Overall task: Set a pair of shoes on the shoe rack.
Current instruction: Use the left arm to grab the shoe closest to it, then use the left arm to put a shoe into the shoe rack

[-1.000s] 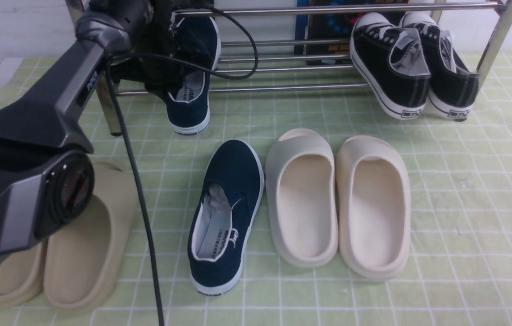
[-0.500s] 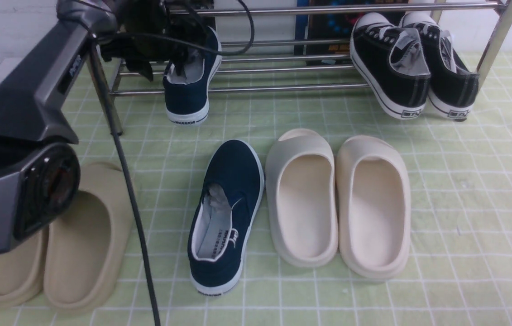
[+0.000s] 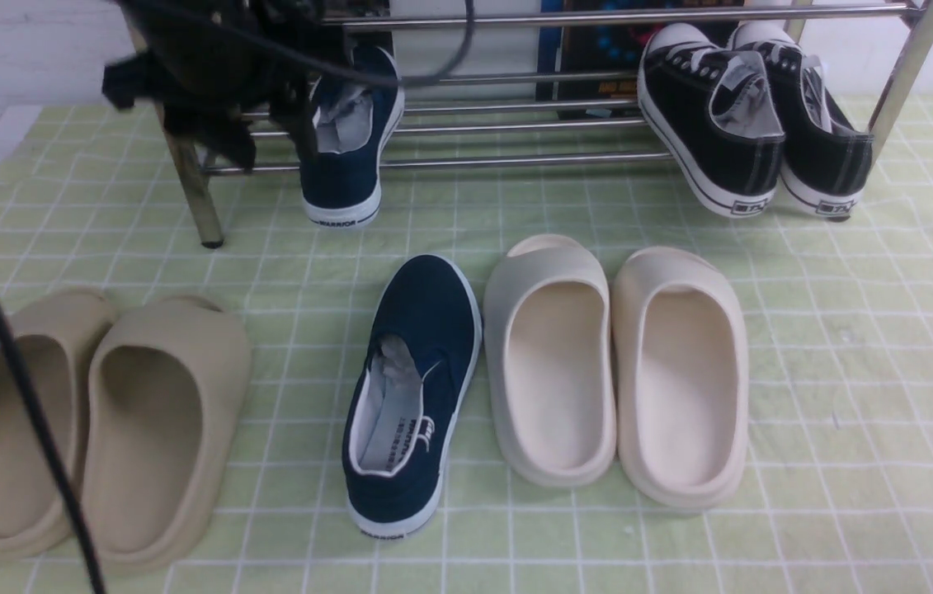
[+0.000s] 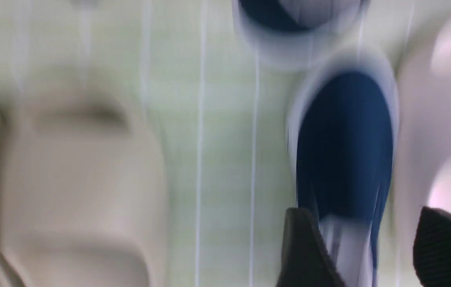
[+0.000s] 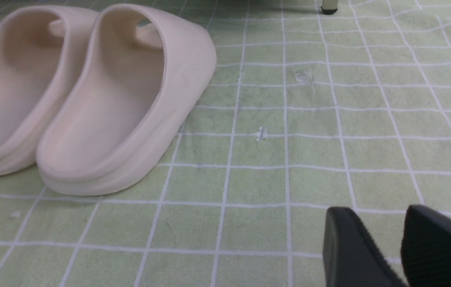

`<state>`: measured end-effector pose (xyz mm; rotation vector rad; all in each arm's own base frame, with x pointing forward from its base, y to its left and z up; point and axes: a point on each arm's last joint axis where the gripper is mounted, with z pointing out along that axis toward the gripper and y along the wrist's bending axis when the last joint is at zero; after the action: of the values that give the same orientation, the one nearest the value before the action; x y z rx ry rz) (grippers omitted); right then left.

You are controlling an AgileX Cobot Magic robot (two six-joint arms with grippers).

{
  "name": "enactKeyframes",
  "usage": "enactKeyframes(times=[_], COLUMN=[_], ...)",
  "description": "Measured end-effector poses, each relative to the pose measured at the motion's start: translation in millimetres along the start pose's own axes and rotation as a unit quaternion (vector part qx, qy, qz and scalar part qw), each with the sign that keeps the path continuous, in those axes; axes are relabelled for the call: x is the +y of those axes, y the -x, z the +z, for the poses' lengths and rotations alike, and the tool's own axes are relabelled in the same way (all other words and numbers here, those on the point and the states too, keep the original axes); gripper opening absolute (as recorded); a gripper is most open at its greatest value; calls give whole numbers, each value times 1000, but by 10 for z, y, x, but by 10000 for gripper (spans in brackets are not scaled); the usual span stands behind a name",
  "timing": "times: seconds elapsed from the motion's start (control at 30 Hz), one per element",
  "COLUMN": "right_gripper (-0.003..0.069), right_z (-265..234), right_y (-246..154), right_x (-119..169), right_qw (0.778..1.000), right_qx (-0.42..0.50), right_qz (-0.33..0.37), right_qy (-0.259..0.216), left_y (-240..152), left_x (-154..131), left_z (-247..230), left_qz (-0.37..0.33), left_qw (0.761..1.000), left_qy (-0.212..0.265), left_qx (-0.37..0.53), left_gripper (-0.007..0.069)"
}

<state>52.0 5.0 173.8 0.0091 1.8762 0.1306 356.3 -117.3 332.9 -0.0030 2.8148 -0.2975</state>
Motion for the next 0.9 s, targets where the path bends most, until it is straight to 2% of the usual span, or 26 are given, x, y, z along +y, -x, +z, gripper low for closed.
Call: enactKeyframes(times=[0.2,0.43,0.53,0.57,0.6,0.63,0.67,0.8,0.9], right_gripper=[239,239,239,239,239,239,239,239,239], right_z=[0,0,0,0,0,0,0,0,0], right_y=[0,0,0,0,0,0,0,0,0], right_x=[0,0,0,0,0,0,0,0,0], right_qw=[1000,1000,1000,1000,1000,1000,1000,1000,1000], right_qx=[0,0,0,0,0,0,0,0,0], right_qz=[0,0,0,0,0,0,0,0,0], right_qy=[0,0,0,0,0,0,0,0,0], left_y=[-675,-664,-661,-658,-654,-653,-632,-504,-219], left_x=[-250,-226,-218,-220,-224,-229,-245,-345,-506], left_z=[752,1064,1277,1283,1297,1287,1234,988,557], left_qz=[60,40,41,41,39,38,35,25,31], left_qw=[996,997,997,997,997,997,998,1000,998], left_qy=[17,41,45,44,42,39,34,8,-22], left_qx=[55,46,57,56,54,53,48,18,-59], left_gripper=[384,355,202,176,123,31,-4,2,2])
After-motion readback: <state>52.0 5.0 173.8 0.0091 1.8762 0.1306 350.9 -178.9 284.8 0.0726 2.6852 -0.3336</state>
